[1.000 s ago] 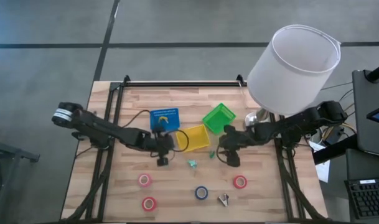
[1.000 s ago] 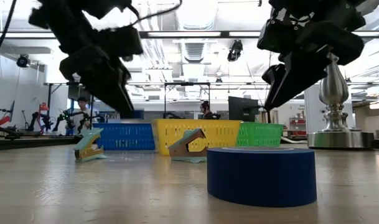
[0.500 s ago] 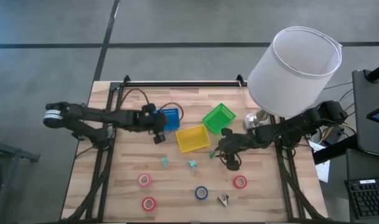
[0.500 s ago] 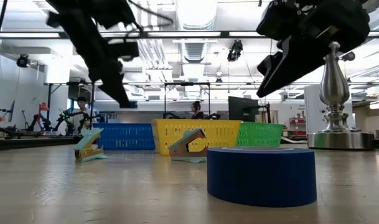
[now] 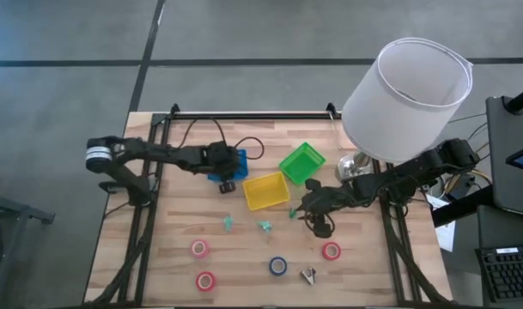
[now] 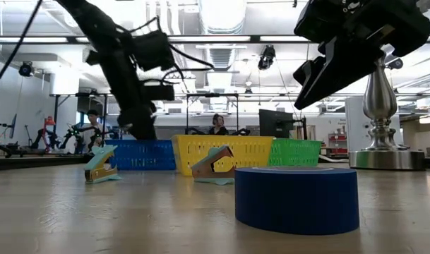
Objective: Pick and place Stapler, Stapler remover, tape
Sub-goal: Put the blue stapler into the blue bin, then put the green stapler into the blue bin
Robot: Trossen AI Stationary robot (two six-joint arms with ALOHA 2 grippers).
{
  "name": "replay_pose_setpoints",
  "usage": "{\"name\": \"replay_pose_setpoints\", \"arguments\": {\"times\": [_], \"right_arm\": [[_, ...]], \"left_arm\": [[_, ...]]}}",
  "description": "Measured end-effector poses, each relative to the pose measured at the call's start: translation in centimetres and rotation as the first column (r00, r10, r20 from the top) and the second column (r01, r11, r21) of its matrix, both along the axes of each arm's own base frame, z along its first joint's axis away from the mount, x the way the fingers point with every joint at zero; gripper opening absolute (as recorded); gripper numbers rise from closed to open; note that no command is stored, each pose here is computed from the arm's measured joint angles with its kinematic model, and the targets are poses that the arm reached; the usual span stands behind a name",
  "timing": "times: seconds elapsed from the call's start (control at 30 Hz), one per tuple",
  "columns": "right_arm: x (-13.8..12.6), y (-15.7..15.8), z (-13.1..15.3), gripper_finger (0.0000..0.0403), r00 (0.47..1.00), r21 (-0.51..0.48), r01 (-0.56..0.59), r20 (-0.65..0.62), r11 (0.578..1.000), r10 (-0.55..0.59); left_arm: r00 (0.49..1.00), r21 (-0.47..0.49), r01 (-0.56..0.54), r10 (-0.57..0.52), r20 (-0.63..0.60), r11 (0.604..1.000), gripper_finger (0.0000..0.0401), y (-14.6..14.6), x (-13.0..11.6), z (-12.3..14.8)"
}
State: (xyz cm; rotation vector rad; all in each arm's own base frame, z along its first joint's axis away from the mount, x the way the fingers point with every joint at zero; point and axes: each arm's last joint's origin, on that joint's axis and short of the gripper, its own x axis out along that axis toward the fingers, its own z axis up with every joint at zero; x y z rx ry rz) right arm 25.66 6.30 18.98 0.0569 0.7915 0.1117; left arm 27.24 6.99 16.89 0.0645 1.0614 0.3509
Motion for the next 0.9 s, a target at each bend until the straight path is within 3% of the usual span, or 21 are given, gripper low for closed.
{"name": "replay_pose_setpoints", "arguments": {"times": [0.43,0.73,0.9], "right_arm": [[0.0,0.0,-0.1,0.0127,1.0,-0.002,0.001,-0.001,1.0,-0.001],[-0.3,-0.1,-0.7,0.0128,1.0,-0.008,-0.005,0.001,1.0,0.005],[-0.6,-0.2,-1.5,0.0126,0.997,-0.033,-0.039,0.06,0.999,0.041]], "left_arm": [[0.999,0.081,-0.023,0.025,-0.026,0.996,0.0103,1.7,3.2,-0.3],[0.999,0.077,-0.027,0.03,-0.044,0.997,0.0163,1.6,2.6,0.4],[0.999,0.079,-0.031,0.031,-0.011,0.996,0.0174,1.2,1.9,2.1]]}}
